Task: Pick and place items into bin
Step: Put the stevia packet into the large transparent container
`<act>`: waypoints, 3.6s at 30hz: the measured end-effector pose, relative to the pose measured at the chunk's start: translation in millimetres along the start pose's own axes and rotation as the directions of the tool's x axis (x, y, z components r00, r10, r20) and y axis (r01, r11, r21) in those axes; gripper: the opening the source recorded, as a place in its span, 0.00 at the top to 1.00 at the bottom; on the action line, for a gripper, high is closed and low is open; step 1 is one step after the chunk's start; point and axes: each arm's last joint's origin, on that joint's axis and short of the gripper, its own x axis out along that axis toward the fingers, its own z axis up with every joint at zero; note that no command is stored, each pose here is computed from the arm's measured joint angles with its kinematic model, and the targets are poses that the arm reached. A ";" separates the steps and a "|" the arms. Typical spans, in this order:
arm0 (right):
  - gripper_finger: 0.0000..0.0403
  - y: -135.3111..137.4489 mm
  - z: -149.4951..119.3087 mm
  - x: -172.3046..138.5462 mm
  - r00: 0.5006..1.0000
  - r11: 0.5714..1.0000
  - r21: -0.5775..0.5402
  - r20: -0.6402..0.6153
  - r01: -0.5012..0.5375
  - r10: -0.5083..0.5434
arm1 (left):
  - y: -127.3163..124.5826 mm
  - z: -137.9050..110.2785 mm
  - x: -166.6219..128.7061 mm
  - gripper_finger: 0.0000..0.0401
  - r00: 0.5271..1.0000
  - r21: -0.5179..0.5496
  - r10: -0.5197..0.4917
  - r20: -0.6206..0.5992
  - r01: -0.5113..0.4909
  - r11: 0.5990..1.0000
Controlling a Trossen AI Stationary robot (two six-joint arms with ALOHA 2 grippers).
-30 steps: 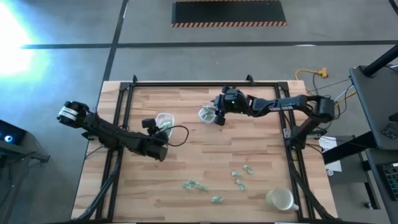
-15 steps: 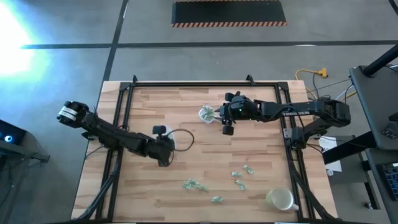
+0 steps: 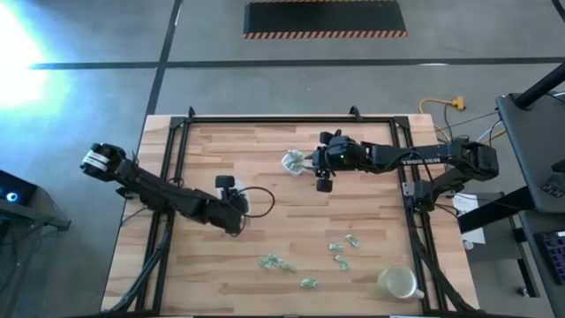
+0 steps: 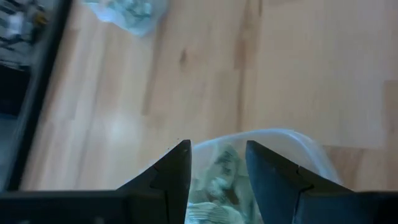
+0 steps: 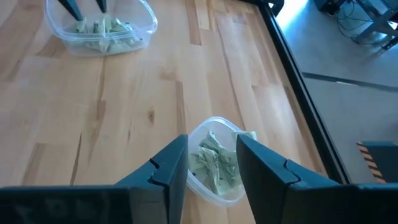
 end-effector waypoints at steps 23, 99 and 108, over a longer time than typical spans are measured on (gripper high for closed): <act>0.72 1.5 -4.2 0.9 1.000 1.000 0.028 -0.019 -0.011 0.011 | -71.5 27.3 -25.4 0.66 0.735 0.332 -0.618 0.279 0.530 0.780; 0.78 3.4 -9.5 1.1 0.997 0.999 0.035 -0.061 -0.041 0.043 | -88.2 43.1 23.1 0.97 0.838 0.383 -0.509 0.196 0.413 0.826; 0.79 3.4 -9.5 1.1 0.997 0.999 0.035 -0.061 -0.041 0.043 | -44.3 34.1 -13.9 0.96 0.943 0.174 -0.292 0.159 0.264 0.949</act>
